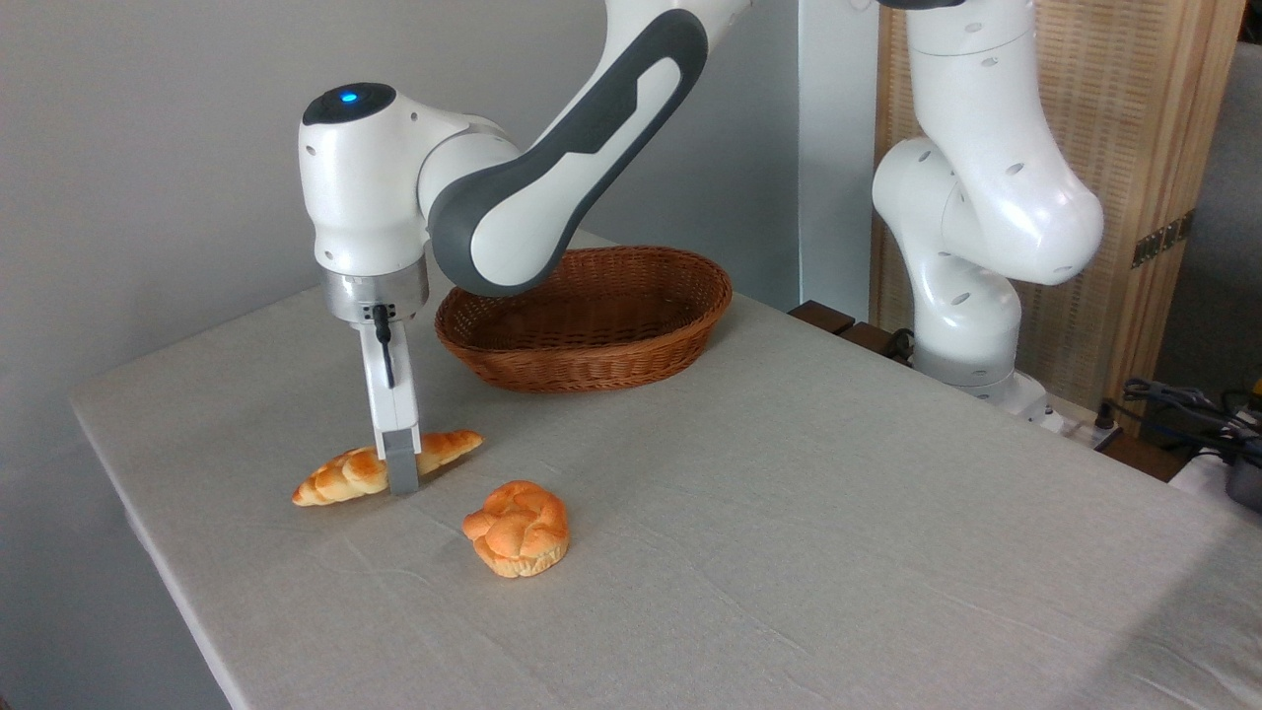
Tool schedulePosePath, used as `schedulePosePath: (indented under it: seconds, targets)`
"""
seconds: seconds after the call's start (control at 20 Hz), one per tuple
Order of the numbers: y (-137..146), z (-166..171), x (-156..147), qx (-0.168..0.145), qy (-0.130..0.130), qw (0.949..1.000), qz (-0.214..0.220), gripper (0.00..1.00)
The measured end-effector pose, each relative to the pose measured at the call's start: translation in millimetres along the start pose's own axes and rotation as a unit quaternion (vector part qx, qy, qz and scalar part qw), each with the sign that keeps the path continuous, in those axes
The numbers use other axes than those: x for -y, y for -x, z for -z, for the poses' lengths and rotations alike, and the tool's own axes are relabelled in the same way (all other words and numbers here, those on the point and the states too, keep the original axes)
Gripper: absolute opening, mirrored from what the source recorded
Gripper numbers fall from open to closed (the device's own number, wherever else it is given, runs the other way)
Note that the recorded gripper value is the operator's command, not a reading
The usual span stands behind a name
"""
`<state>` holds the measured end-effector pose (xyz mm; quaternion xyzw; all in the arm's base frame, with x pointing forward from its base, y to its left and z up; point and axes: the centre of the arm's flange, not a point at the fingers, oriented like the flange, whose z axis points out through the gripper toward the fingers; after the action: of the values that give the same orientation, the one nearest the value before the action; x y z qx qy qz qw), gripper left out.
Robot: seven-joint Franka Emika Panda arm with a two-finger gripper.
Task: Put bread into the basket
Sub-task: 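Close the gripper on the braided bread roll, then lift the braided roll and carry it over the wicker basket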
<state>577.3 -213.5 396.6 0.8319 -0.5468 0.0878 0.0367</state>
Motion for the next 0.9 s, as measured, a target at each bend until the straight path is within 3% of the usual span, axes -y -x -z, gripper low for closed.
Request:
schedulePosePath:
  seconds: [0.75,0.9]
  targets:
    - [0.2,2.2,1.3,-0.005,0.001,1.0,0.006,0.44]
    - [0.5,6.8,4.4,-0.022,0.009,0.9994,0.026,0.43]
